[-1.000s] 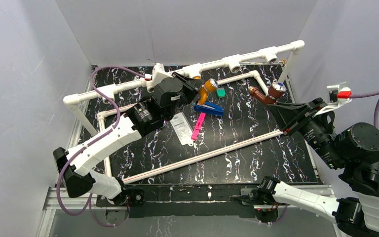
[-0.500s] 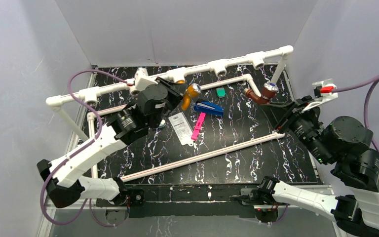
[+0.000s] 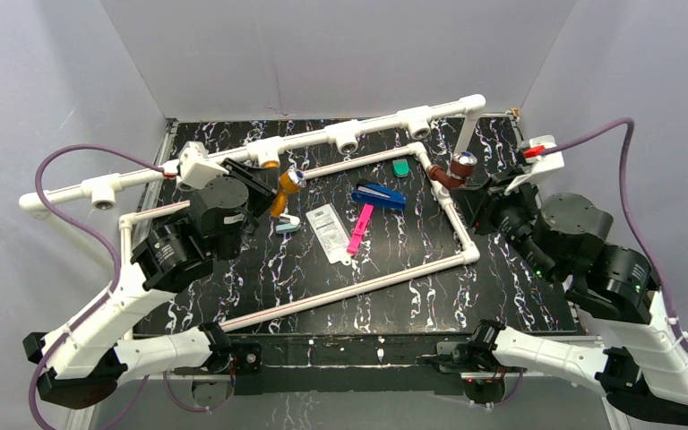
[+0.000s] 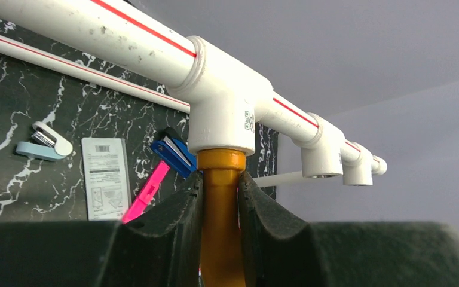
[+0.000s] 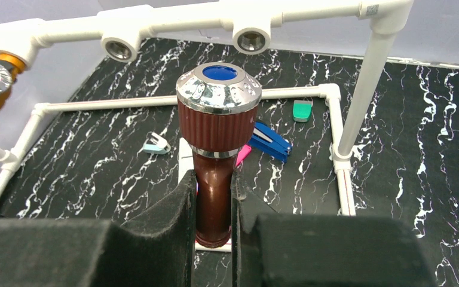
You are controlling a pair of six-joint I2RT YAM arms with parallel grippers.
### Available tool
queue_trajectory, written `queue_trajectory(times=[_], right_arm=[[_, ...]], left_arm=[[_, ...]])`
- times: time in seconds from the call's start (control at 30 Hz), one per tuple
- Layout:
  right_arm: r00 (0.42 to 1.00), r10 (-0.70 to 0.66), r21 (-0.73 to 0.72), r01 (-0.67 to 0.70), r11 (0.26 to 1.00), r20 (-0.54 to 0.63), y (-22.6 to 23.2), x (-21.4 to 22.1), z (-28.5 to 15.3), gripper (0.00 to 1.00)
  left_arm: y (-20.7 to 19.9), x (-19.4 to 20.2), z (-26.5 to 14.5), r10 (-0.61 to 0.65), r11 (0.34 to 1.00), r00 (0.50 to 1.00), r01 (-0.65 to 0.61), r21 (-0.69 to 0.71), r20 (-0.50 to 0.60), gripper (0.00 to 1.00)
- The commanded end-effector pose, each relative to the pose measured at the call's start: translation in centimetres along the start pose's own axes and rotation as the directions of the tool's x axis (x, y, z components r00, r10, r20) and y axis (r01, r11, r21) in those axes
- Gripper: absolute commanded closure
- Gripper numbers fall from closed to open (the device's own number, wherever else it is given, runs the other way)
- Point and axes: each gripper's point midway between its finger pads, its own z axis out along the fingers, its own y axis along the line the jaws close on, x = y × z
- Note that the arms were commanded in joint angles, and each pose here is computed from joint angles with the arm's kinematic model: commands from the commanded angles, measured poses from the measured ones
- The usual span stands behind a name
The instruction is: Install the water faucets
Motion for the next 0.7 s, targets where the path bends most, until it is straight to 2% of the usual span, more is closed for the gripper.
queue_trajectory(times=[0.0,0.03,0.1,0.17,0.23,0.5,0.67], right_arm=[[1.0,0.007,0.016,-0.007,1.0,0.027,0.3,-0.6,0.8,0.99],[1.0,0.005,0.014,-0.005,1.0,0.024,0.4,-0.5,1.0,0.99],[1.0,0.009,0.01,-0.009,1.0,0.023,0.5,-0.5,1.0,0.99],[1.0,0.014,0.006,-0.014,1.0,0.023,0.6,-0.4,1.1,0.99],[0.999,0.02,0.002,-0.02,1.0,0.025,0.7,-0.4,1.1,0.99],[0.999,0.04,-0.033,-0.038,0.999,0.035,1.5,-0.8,1.1,0.99],[1.0,0.006,-0.023,-0.005,1.0,0.028,1.5,-0.7,1.6,0.99]], left_arm=[[-0.7,-8.2,-2.1,-0.107,0.994,0.959,0.102,0.033,0.262,0.85],[-0.9,-8.3,-2.3,-0.096,0.995,0.961,0.088,0.04,0.259,0.71],[-1.2,-8.5,-2.5,-0.08,0.996,0.964,0.068,0.052,0.253,0.53],[-1.7,-8.9,-2.8,-0.058,0.997,0.967,0.042,0.067,0.249,0.42],[-2.2,-9.4,-3.2,-0.039,0.997,0.968,0.02,0.079,0.246,0.35],[-4.7,-11.8,-4.9,0.114,0.981,0.961,-0.149,0.126,0.251,0.33],[-7.1,-12.8,-5.2,0.303,0.928,0.917,-0.345,0.138,0.26,0.39]])
